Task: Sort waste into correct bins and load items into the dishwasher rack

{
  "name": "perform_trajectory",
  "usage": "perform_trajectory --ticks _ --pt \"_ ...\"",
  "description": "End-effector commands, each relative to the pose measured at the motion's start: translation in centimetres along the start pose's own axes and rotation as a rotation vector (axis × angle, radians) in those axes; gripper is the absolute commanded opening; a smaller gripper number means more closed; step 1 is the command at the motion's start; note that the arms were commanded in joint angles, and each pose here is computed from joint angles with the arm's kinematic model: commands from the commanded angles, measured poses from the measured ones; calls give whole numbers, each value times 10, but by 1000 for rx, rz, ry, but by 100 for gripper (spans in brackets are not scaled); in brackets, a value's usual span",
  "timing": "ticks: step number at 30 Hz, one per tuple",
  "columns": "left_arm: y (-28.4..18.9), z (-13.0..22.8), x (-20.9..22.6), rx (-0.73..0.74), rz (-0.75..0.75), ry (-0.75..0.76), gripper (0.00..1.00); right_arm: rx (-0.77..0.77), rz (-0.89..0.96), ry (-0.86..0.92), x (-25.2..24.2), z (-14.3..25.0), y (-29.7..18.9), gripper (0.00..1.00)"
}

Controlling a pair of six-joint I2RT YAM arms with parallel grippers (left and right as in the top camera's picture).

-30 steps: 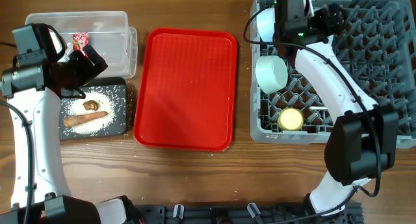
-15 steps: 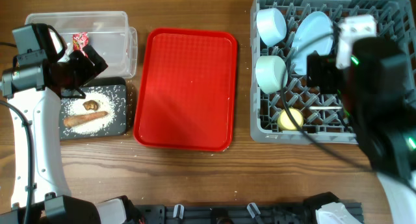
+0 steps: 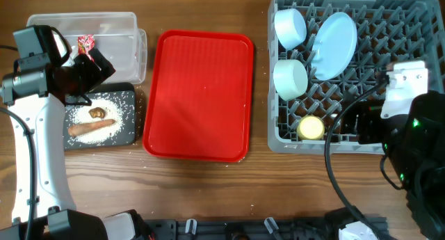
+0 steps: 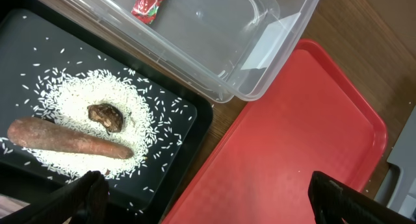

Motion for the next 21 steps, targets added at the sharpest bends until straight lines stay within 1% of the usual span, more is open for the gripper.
perform_trajectory --ticks 1,4,8,10,13,17,21 --pt "-5 -3 -1 -16 9 -8 100 -49 -2 97 -9 7 7 100" --pt "-5 -3 -1 -16 9 -8 100 -94 3 140 -17 26 20 100" --pt "-5 -3 -1 -16 9 -8 100 -202 10 179 -26 55 42 100" --pt "-5 -3 -1 -16 9 -8 100 -272 7 190 -28 76 58 100" --pt "-5 -3 -1 -16 9 -8 100 -329 -1 198 -27 111 79 100" --pt "-5 -3 -1 -16 9 -8 100 -421 -43 332 -26 150 101 100" --pt "-5 -3 -1 -16 8 -8 100 -433 -73 456 -26 185 119 100"
Point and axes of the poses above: each gripper's point midway between its finger pads, its own y axis out along the fingers, its own x axis along the line the jaws close on, z = x × y, the point moved 3 cm from there along -y, back along the fingers, and after that the axes turned 9 degrees about y, right-handed, at the moved point
